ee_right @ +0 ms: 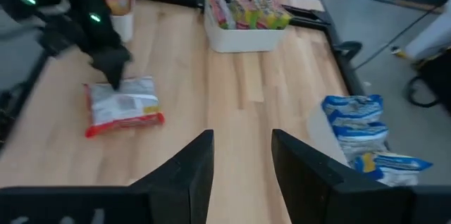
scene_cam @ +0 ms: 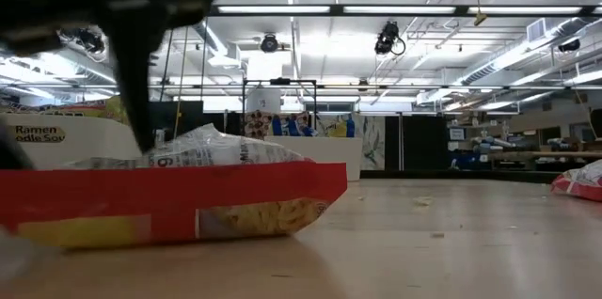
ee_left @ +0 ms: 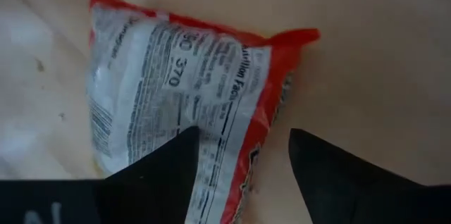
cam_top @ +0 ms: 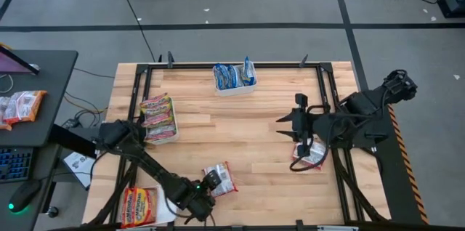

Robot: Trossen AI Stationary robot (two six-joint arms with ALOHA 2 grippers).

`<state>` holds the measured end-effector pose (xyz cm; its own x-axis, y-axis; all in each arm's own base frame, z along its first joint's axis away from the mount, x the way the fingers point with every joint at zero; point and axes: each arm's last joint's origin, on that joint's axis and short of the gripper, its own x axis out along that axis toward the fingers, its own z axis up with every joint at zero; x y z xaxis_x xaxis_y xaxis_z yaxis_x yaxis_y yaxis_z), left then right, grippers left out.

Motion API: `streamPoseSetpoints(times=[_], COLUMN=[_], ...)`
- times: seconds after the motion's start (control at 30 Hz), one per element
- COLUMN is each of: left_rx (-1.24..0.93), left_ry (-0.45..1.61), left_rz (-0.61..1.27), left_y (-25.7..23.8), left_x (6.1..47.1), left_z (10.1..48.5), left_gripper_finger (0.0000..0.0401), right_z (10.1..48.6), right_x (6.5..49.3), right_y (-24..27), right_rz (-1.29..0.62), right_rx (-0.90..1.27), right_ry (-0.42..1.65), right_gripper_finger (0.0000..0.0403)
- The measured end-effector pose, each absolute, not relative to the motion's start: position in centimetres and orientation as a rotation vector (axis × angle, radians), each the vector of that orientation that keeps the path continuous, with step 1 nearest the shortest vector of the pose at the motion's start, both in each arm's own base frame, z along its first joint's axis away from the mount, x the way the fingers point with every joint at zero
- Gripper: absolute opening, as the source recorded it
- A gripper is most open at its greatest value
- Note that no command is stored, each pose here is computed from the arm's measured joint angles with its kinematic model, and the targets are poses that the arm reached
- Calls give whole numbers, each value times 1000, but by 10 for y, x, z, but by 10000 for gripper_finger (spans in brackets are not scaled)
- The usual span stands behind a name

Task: Sort Maruchan noodles
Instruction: Put the red noodle pack into the bottom white bin

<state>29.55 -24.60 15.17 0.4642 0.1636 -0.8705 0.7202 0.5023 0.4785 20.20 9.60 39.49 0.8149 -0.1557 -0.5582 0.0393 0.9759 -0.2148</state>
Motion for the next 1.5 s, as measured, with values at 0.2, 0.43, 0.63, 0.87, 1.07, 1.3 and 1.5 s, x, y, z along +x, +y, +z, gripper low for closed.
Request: streamPoseSetpoints(times=[0.2,0.43,0.63,0.87,1.07,1.3,1.5], left_rx=[1016,911,826,404,-147,-734,-1074], left_ry=[1080,1080,1110,1157,1060,1045,1232], left_rz=[-373,-286,-294,-277,-236,60,158], left_y=[-232,-222,-204,-148,-82,-22,-43], left_x=[313,326,327,328,329,319,306], left_z=[139,135,156,240,313,341,338], left_gripper_finger=[177,83,11,4,2,1,1], right_z=[403,424,443,429,426,430,432], right_x=[205,209,201,193,188,177,151], right_y=[92,96,92,89,90,88,77], right_rz=[-113,-113,-123,-117,-30,159,247], right_rx=[-126,6,93,165,164,70,-14], right_ry=[587,433,384,542,613,647,699], right_gripper_finger=[149,146,131,127,127,127,127])
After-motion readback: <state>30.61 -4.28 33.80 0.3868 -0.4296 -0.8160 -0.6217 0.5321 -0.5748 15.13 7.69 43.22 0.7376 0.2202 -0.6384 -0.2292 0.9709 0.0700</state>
